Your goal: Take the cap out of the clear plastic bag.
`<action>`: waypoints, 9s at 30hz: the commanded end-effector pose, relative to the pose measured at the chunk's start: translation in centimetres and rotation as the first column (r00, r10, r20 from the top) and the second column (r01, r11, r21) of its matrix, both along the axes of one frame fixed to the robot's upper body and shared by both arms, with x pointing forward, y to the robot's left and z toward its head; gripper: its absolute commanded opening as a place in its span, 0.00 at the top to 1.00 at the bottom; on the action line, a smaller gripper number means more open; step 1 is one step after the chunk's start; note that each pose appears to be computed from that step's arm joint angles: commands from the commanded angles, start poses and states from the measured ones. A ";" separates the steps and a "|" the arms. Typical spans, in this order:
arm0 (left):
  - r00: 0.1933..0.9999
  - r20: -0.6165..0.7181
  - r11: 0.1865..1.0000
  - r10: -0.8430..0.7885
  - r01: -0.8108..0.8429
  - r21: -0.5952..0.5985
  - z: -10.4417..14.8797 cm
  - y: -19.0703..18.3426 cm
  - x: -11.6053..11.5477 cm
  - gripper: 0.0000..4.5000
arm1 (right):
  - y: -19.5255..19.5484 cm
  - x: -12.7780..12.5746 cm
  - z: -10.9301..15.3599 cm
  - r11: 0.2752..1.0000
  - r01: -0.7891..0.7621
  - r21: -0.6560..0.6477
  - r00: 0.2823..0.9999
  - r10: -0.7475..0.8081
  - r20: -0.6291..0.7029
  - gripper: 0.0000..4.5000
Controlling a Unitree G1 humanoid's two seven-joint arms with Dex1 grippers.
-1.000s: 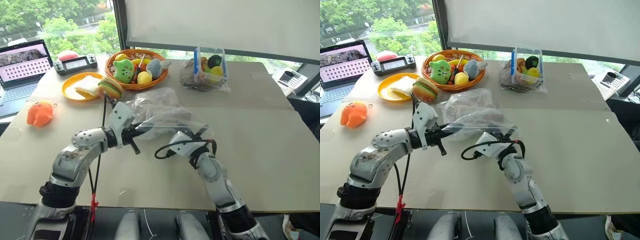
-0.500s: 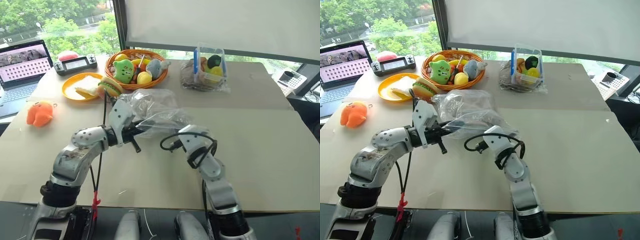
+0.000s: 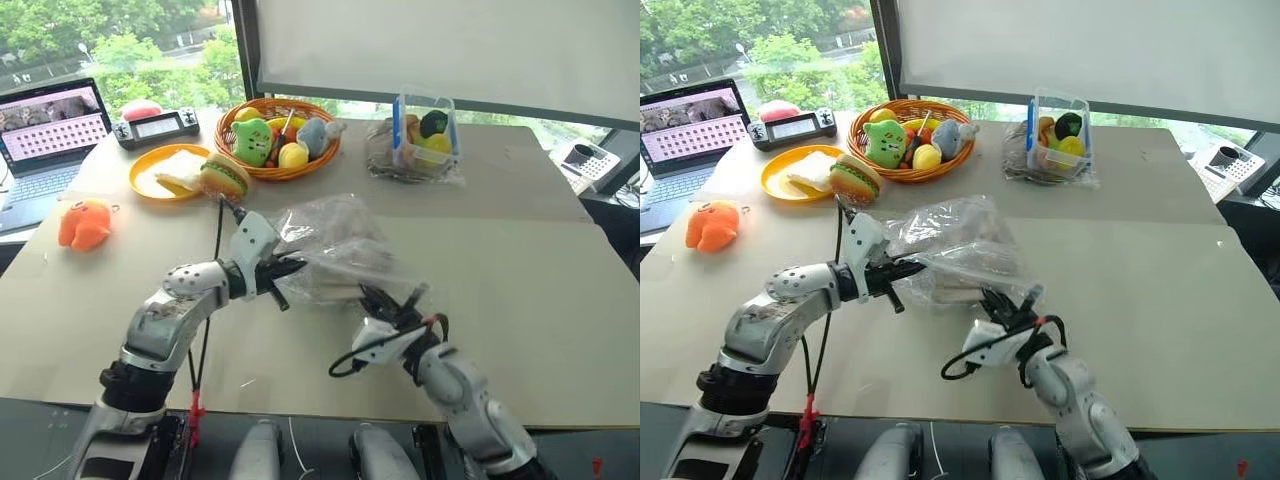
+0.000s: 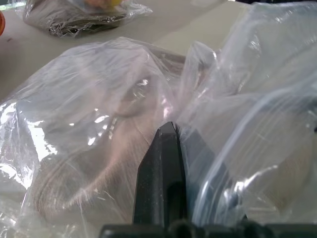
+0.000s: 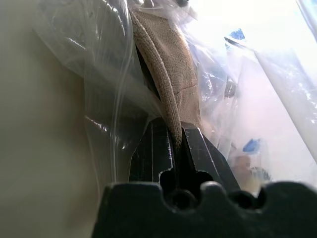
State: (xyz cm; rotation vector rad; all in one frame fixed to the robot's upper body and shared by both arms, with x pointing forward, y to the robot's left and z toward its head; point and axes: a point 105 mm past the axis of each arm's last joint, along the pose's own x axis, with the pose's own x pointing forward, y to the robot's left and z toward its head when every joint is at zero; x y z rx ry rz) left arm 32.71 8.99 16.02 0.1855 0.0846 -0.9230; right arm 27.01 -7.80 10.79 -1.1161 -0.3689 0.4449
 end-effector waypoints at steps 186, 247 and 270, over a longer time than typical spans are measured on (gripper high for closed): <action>0.972 0.031 0.972 -0.233 0.233 0.006 -0.2 -7.0 -2.0 1.00 | -1.9 -2.0 4.2 0.987 0.128 0.096 0.990 -0.121 -0.073 0.99; 0.693 0.534 0.857 -0.484 0.251 0.450 -1.3 -3.6 -0.8 1.00 | -6.6 -1.4 16.0 0.933 -0.049 0.358 0.950 -0.067 0.304 0.99; 0.716 0.462 0.837 -0.523 0.330 0.436 -5.3 -1.9 -1.2 0.46 | -9.7 -0.5 0.4 0.971 0.160 0.176 0.946 -0.100 -0.308 0.54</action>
